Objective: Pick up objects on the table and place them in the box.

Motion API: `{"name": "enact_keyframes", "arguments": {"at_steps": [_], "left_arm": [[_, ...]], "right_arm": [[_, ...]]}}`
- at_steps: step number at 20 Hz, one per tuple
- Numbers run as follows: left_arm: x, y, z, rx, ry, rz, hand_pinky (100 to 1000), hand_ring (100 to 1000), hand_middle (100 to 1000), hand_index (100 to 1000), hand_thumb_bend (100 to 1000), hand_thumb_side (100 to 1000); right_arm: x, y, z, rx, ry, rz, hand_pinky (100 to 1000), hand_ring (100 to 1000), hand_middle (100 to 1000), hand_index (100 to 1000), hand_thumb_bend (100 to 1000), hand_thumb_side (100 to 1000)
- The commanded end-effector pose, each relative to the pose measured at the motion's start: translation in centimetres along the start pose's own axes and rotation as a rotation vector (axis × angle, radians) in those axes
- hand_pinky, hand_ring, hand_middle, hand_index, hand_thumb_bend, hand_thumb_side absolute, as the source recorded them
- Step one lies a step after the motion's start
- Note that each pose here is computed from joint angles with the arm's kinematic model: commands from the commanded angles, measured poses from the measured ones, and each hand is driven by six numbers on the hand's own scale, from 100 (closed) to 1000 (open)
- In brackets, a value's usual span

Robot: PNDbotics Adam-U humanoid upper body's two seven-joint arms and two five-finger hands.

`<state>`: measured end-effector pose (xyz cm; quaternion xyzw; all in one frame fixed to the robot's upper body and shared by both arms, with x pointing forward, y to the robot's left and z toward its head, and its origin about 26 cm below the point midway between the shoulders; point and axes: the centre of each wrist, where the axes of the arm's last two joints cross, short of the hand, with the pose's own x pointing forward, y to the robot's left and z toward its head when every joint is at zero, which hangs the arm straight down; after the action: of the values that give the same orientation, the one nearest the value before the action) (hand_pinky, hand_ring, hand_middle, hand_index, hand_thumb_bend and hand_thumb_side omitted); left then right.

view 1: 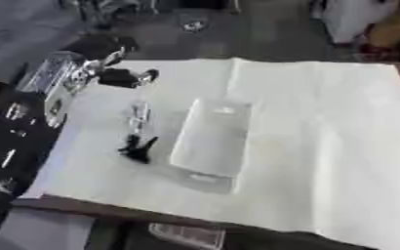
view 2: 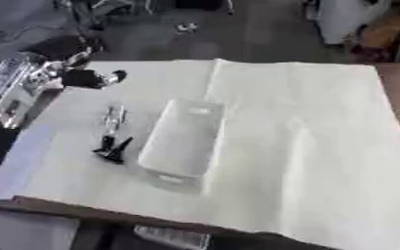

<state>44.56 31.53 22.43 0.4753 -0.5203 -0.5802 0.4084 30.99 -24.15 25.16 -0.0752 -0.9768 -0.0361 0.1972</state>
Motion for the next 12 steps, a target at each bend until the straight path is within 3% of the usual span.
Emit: {"name": "enact_keyframes", "arguments": {"at_steps": [1,11,12], "left_arm": [[-0.25,1.37,-0.05,0.029,-0.006,-0.010,896,933,927,933,295,1000],[-0.32,1.35,-0.26,0.012,0.002,-0.018,897,935,930,933,300,1000],[-0.36,1.28,-0.31,0.001,0.009,-0.023,864,912,915,910,310,1000]], "right_arm": [[0.59,-0.03,-0.94,-0.020,-0.056,-0.006,423,465,488,637,296,1000],[0.60,0.05,-0.91,-0.018,-0.055,-0.009,422,465,489,638,296,1000],[0.60,0.06,-0.91,-0.017,-0.054,-0.009,422,465,489,639,295,1000]]}}
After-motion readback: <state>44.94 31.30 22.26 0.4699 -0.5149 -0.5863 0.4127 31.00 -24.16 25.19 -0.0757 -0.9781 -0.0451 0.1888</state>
